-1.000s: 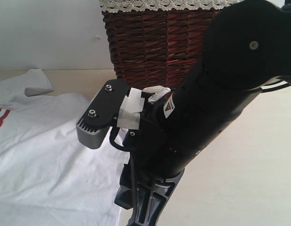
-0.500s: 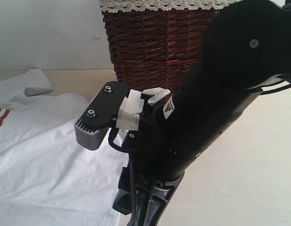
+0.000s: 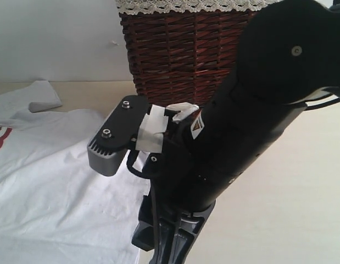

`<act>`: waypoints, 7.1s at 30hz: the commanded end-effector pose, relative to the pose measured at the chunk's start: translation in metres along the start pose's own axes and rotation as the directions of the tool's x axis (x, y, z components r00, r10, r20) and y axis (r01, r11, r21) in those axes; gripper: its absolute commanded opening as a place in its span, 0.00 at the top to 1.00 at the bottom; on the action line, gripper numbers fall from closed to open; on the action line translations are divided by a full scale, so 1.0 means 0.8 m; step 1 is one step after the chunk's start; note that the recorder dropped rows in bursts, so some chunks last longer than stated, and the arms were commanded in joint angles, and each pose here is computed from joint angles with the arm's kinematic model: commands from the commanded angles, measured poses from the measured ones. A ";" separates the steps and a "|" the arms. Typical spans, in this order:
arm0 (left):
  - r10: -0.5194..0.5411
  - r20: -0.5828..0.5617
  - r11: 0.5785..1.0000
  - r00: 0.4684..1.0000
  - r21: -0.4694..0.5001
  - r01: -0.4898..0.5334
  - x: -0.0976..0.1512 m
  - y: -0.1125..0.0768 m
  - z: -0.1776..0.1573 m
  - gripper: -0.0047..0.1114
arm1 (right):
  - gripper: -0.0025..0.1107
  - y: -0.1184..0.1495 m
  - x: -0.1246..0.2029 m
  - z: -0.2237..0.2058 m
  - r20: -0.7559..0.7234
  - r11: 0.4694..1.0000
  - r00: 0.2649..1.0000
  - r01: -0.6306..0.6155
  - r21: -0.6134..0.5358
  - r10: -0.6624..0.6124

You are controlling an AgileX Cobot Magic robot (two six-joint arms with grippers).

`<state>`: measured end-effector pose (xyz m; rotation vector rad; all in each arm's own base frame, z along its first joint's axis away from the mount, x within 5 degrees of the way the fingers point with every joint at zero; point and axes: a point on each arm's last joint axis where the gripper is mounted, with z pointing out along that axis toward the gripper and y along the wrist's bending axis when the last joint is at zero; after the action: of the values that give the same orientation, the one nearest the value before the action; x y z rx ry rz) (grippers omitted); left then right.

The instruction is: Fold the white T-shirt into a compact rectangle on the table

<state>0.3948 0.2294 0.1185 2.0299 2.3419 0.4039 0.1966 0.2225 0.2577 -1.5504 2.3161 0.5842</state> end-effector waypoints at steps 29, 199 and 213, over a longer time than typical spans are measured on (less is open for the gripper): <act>-0.094 0.080 0.996 0.992 -0.003 0.094 -0.001 0.010 0.028 0.13 | 0.41 -0.106 -0.056 0.106 -0.168 0.948 0.983 0.127 0.293 -0.079; -0.558 0.771 0.272 0.307 -0.180 0.945 -0.158 -0.389 -0.529 0.96 | 0.98 0.088 0.126 -0.285 0.356 0.772 0.930 -0.289 0.567 0.087; -0.698 0.683 0.279 0.216 -0.018 0.960 -0.166 -0.339 -0.333 0.96 | 0.98 -0.008 0.137 -0.121 -0.134 0.638 0.899 -0.184 0.748 0.416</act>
<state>0.0887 0.0070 0.3153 0.2909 2.3032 0.0870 0.1412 0.0843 0.3001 -0.9270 2.5897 -0.3279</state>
